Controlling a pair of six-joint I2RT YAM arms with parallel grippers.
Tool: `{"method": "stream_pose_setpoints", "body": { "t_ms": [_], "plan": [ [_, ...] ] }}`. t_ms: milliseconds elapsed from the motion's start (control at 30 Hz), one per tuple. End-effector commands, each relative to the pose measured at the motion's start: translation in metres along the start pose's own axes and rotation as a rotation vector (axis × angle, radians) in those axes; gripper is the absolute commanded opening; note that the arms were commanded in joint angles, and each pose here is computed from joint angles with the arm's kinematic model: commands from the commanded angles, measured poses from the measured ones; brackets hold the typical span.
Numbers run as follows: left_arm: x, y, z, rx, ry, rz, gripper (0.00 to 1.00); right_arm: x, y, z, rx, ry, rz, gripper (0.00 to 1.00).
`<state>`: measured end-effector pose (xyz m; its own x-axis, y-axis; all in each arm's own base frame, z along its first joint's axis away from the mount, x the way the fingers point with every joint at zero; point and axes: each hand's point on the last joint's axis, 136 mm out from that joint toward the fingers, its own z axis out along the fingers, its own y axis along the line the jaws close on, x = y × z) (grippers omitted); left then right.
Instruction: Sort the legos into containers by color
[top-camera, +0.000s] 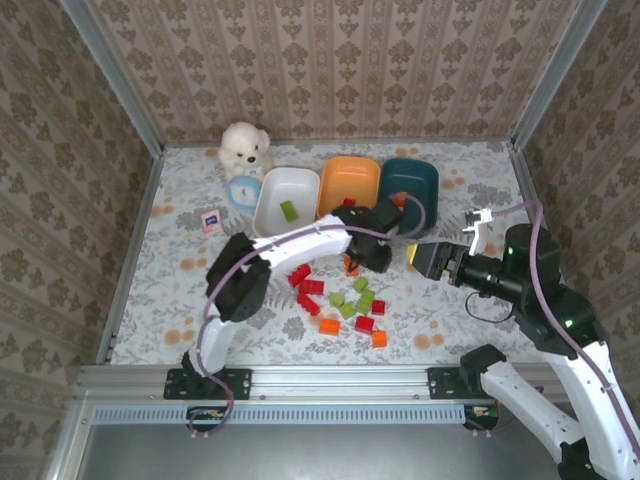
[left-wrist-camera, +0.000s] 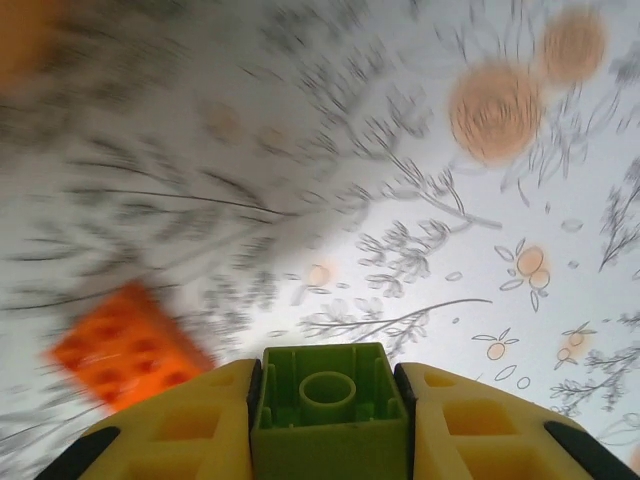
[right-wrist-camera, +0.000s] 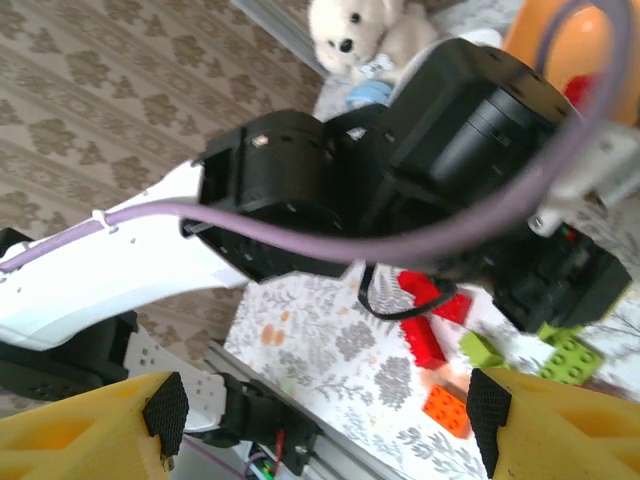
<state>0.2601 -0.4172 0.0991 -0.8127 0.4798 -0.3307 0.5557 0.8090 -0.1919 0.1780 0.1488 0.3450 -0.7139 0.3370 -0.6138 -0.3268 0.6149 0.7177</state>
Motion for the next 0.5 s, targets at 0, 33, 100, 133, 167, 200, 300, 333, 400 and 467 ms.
{"method": "stream_pose_setpoints", "body": {
  "t_ms": [0,33,100,133,167,200,300,333,400,467],
  "plan": [
    [-0.023,0.049,-0.05,-0.053,-0.09,-0.124,0.29,-0.014,0.028,0.001,-0.11,-0.014,-0.022,0.77],
    [-0.026,0.065,-0.061,-0.073,-0.105,-0.154,0.29,-0.016,0.027,0.005,-0.11,-0.01,-0.022,0.77],
    [-0.025,0.101,-0.073,-0.113,-0.11,-0.207,0.29,-0.016,0.025,0.013,-0.112,0.005,-0.023,0.77],
    [-0.024,0.12,-0.079,-0.136,-0.112,-0.234,0.29,-0.016,0.023,0.018,-0.112,0.02,-0.022,0.77],
    [-0.02,0.14,-0.081,-0.156,-0.1,-0.261,0.29,-0.015,0.021,0.023,-0.109,0.036,-0.023,0.77],
    [-0.017,0.156,-0.083,-0.168,-0.093,-0.286,0.29,-0.014,0.019,0.027,-0.105,0.053,-0.023,0.77],
    [-0.007,0.201,-0.083,-0.219,-0.056,-0.327,0.29,-0.002,0.006,0.045,-0.057,0.136,-0.037,0.76],
    [-0.005,0.213,-0.081,-0.236,-0.041,-0.334,0.29,0.005,0.004,0.051,-0.038,0.173,-0.059,0.76],
    [0.0,0.234,-0.074,-0.263,-0.009,-0.342,0.29,0.015,0.005,0.063,-0.016,0.226,-0.123,0.76],
    [0.003,0.251,-0.066,-0.295,0.028,-0.34,0.29,0.025,0.009,0.076,-0.013,0.27,-0.162,0.76]
  ]
}}
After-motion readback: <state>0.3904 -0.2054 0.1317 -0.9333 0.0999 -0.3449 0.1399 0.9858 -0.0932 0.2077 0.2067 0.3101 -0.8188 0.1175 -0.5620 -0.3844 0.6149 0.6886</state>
